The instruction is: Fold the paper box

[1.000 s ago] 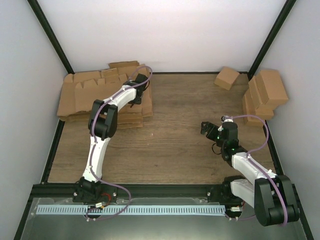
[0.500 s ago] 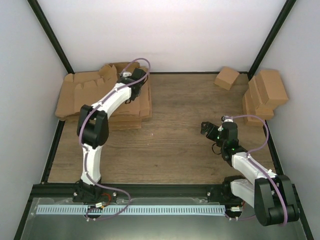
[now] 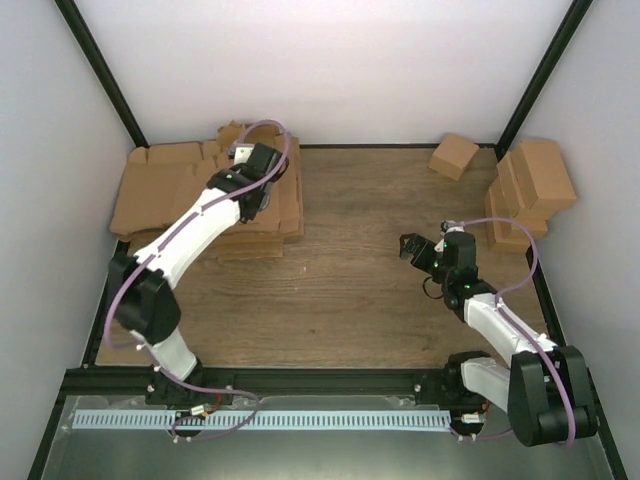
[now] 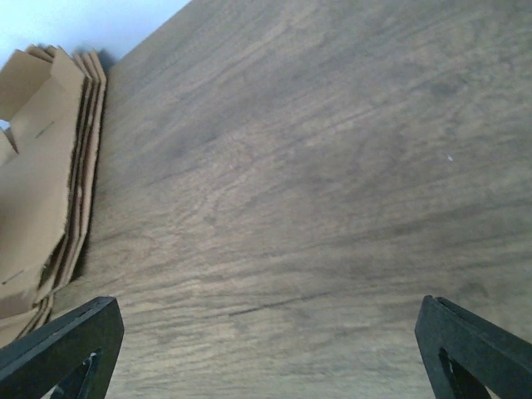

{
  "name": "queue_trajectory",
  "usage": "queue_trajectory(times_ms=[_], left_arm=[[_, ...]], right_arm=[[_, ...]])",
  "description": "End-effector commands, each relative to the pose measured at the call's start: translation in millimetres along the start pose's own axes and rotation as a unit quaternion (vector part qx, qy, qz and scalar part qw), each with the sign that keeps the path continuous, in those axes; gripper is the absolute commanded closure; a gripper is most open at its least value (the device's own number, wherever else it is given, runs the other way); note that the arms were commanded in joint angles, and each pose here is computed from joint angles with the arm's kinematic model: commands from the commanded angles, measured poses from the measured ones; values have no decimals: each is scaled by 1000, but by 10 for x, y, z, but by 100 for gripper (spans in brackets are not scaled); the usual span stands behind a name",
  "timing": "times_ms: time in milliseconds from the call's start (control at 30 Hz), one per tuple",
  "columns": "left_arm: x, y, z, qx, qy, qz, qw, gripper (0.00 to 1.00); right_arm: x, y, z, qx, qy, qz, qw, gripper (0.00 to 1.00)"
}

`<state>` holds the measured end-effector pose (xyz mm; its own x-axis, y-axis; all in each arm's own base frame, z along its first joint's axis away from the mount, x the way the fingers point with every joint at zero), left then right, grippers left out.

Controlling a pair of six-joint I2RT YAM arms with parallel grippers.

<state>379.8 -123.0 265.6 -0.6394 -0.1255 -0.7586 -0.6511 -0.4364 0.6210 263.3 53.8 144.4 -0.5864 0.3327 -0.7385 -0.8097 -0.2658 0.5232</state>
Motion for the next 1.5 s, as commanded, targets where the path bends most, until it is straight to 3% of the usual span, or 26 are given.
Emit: queue_trajectory(times_ms=[0, 133, 267, 367, 500, 867, 1000, 1167, 1467], left_arm=[[-43, 299, 93, 75, 11, -20, 997, 94], [176, 120, -47, 106, -5, 27, 994, 94], [444, 38, -338, 203, -28, 99, 974, 92], [535, 78, -418, 256, -24, 119, 959, 80], [549, 55, -383, 246, -34, 106, 963, 46], [789, -301, -806, 271, -76, 147, 948, 31], [811, -466, -886, 247, -67, 139, 957, 30], [883, -639, -898, 203, -74, 134, 967, 37], [1021, -764, -943, 191, -87, 150, 966, 40]], right_arm=[[-176, -18, 137, -21, 2, 6, 1000, 0], [-176, -65, 149, -24, -1, 19, 1000, 0], [-162, -97, 180, -37, 1, 36, 999, 0], [-165, -115, 195, -40, 5, 44, 998, 0], [-168, -132, 200, -41, 6, 49, 998, 0], [-170, -148, 205, -44, 9, 52, 998, 0], [-167, -141, 208, -45, 10, 52, 998, 0], [-160, -135, 197, -41, 11, 52, 998, 0], [-182, -140, 203, -40, 11, 48, 998, 0]])
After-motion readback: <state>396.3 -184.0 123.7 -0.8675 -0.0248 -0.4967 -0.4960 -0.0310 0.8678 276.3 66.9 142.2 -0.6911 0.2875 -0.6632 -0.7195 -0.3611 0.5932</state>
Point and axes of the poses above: each gripper's point midway between its finger pads, its own y axis back along the fingers, its own z axis along the line the jaws close on, x = y × z, the point moved 7 cm from there along y, back along the fingers, and after that the axes turned 10 degrees about y, right-handed, at the moved point
